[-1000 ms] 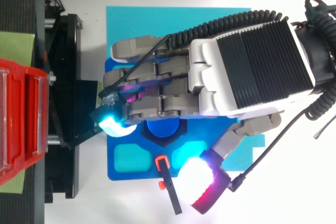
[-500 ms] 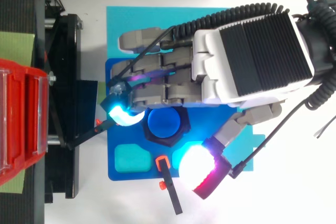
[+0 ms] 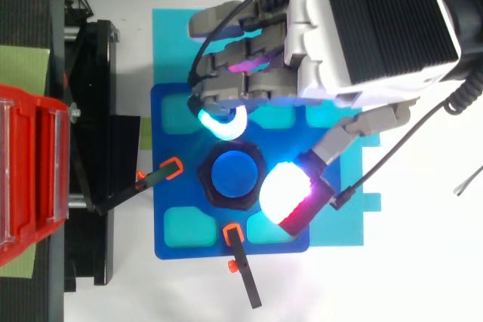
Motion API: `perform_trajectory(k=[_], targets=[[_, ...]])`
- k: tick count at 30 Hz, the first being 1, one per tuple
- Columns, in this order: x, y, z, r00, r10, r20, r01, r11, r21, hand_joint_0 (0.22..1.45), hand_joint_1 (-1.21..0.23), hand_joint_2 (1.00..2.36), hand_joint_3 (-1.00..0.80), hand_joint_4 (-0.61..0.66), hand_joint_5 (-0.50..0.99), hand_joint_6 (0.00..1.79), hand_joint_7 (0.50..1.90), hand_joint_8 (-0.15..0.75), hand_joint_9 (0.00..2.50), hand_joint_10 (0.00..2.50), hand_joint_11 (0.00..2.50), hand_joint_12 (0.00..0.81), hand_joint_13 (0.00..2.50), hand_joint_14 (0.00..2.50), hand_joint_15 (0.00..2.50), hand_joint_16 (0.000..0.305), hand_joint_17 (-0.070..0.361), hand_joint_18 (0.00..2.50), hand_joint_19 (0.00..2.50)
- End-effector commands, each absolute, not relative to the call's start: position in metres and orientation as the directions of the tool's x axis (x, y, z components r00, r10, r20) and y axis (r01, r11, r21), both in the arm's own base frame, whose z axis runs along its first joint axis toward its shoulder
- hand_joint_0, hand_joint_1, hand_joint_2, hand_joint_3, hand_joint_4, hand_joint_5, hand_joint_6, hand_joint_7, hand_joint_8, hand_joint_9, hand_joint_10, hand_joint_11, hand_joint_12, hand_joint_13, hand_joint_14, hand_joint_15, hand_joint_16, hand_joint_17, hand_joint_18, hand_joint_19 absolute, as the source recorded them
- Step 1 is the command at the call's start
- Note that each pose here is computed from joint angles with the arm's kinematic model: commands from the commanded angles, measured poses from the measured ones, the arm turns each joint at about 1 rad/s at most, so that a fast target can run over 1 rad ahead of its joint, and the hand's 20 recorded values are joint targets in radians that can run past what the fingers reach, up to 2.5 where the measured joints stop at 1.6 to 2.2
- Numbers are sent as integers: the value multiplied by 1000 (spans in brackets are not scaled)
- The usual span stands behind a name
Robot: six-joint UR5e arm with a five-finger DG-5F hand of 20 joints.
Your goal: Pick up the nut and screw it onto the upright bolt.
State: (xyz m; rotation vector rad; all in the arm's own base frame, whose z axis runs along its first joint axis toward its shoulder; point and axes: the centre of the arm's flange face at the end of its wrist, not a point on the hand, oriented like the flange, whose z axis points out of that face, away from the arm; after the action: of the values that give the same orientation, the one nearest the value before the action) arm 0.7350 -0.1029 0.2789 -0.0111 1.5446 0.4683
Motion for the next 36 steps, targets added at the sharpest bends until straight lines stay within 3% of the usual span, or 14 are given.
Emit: perform_trajectory(k=[1,4,6,7,12,15,18,28,36], targets=[[734,-112,279,-38,283,-958,-289,915,282,553,-298,1000,-500,142,25,618,1280,268,1236,0,0,124,857,0,0,1,1,425,0],[733,-115,280,-39,284,-958,-296,913,282,556,-299,1000,-500,149,27,617,1282,270,1266,0,0,124,890,0,0,0,-1,462,0],[734,-117,285,-34,283,-959,-305,910,279,548,-285,1000,-500,178,28,501,1475,278,1217,1,0,138,856,0,0,1,3,433,0],[735,-117,288,-30,282,-959,-311,909,277,547,-283,1000,-500,184,20,502,1449,277,1206,0,0,138,846,0,0,2,4,422,0],[742,-114,305,-3,278,-960,-335,905,263,527,-256,1000,-500,273,-56,504,1005,268,1044,0,0,180,747,0,0,8,18,328,0],[745,-107,309,5,278,-960,-346,902,260,519,-248,1000,-500,253,-88,503,801,261,967,0,0,189,697,0,0,11,24,293,0],[746,-103,309,5,279,-960,-349,900,259,511,-238,1000,-500,241,-111,502,691,249,895,0,0,200,647,0,0,13,30,253,0],[749,-73,304,-3,280,-960,-366,893,261,494,-198,1000,-500,221,-139,501,598,222,734,0,0,225,490,0,0,18,41,101,0],[749,-63,301,-9,281,-960,-368,892,264,487,-185,1000,-500,196,-170,501,554,208,599,0,0,238,341,0,0,21,47,0,0]])
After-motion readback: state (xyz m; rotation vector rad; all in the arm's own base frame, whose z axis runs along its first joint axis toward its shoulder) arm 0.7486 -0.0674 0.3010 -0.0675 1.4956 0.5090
